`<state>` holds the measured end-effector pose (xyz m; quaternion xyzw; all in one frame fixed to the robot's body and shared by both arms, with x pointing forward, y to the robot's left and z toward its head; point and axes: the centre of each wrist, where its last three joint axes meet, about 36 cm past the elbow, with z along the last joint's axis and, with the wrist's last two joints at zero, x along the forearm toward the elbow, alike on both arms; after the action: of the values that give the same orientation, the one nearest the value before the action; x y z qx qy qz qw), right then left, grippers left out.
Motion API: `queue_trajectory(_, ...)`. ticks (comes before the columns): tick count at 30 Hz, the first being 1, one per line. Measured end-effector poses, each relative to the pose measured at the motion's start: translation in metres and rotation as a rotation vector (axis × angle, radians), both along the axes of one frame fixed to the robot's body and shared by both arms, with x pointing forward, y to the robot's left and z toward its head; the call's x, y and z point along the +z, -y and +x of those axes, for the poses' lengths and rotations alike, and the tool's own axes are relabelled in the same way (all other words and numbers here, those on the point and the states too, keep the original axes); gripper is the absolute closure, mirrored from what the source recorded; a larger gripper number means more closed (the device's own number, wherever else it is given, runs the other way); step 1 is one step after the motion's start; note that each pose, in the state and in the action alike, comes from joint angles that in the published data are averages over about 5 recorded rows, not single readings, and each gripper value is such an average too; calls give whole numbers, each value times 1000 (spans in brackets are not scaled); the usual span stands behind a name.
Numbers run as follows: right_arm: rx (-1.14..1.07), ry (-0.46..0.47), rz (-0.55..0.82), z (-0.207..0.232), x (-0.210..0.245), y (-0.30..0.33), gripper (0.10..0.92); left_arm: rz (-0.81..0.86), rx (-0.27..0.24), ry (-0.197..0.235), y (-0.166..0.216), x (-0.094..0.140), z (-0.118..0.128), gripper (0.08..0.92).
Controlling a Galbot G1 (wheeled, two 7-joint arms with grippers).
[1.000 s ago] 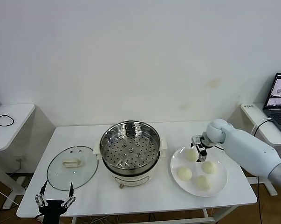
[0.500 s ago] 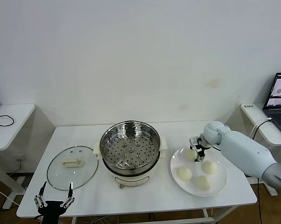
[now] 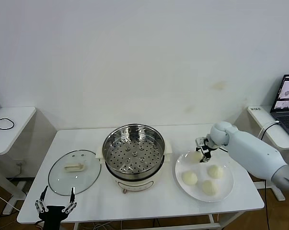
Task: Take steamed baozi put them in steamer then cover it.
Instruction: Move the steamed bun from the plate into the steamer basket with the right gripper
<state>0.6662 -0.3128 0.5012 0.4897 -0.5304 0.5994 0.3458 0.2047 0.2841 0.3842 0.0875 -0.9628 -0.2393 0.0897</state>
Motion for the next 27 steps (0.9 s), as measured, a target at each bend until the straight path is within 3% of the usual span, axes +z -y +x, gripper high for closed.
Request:
queue_trajectory(16, 171, 160, 96, 13, 171, -60, 420, -71, -20, -22, -7, 0, 6, 177)
queue_trajectory(27, 405, 169, 158, 10, 201, -168, 420, -137, -16, -10, -6, 2, 10, 177)
